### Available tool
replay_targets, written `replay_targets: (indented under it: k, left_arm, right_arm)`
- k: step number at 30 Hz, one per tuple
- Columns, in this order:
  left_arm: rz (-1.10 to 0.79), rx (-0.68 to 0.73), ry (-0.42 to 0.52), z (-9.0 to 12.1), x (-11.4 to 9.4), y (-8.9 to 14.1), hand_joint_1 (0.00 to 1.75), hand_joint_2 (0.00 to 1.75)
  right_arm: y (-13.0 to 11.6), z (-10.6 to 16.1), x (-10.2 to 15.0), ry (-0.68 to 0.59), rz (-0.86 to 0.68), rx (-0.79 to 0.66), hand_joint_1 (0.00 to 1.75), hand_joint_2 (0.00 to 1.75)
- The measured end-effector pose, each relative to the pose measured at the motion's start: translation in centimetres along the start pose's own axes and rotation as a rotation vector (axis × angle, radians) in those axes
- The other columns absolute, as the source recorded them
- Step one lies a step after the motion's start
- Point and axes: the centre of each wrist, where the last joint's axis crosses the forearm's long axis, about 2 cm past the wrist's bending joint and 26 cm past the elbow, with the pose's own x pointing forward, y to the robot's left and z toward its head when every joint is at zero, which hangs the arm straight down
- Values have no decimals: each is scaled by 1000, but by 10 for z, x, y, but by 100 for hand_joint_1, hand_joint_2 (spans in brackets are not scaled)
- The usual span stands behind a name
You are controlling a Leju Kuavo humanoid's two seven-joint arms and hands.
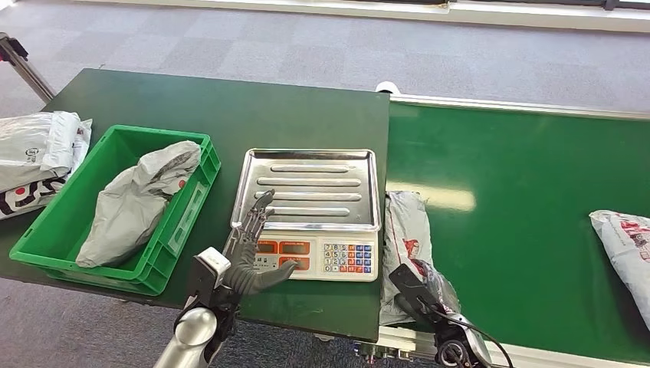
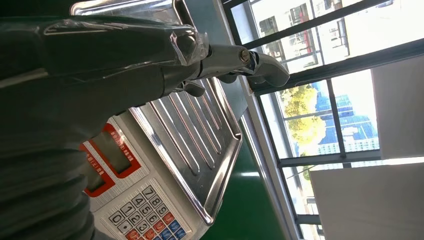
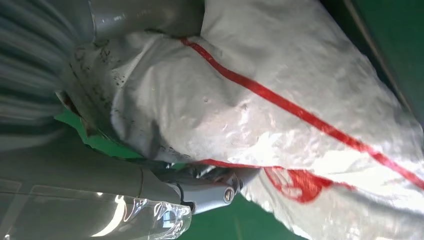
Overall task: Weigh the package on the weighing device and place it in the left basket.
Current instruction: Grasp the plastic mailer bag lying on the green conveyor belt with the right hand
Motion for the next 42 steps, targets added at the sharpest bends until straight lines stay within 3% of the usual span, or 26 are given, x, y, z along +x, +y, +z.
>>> replay_targets:
  k: [23,33,42]
  left_arm:
    - [0,8,3,1,0,1,0,175]
    - [10,27,-7,6,1,1,0,175]
    - [16,30,-28,5,0,2,0,175]
  right_arm:
    - [-3,0,-1,-10,-19,-31,175,175]
    - [-24,20,-6,-300,-411,-354,175,175]
    - [-36,36,-6,-422,-535,-550,175,175]
